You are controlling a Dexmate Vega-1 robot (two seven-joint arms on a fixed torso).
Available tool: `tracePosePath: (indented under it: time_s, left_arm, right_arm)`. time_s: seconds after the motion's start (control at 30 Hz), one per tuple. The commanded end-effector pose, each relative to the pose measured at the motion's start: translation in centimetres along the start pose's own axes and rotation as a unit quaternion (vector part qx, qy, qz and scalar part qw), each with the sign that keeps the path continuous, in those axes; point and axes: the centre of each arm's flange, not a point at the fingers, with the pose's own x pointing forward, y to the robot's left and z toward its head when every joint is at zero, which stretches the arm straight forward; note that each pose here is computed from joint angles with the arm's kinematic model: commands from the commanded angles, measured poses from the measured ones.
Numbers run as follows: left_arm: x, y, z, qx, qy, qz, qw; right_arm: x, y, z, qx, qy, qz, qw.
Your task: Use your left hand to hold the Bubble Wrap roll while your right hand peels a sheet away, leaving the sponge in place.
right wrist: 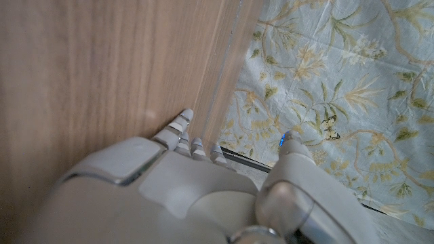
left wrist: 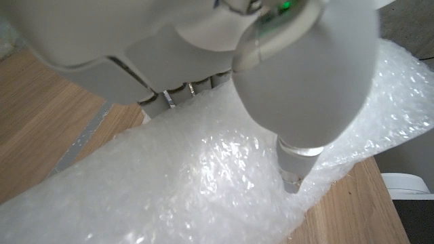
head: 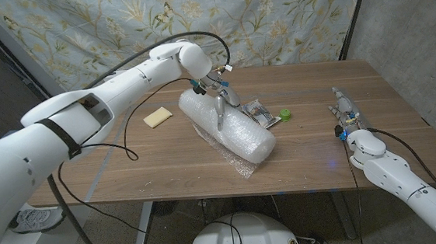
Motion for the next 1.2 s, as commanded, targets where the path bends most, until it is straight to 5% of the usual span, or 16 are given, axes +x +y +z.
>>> tracePosePath:
  time_s: [0.03, 1.2]
  left_arm:
    - [-1.2, 0.5, -1.1, -0.05, -0.015, 0.007, 0.999]
    - [-3.0, 1.1, -2.9, -0.193, -0.046, 0.051, 0.979]
  right_arm:
    - [0.4, 0.9, 0.7, -0.01, -0.009, 0.019, 0.9997]
    - [-0.4, 1.8, 5.6, -0.028, -0.074, 0.059, 0.9951]
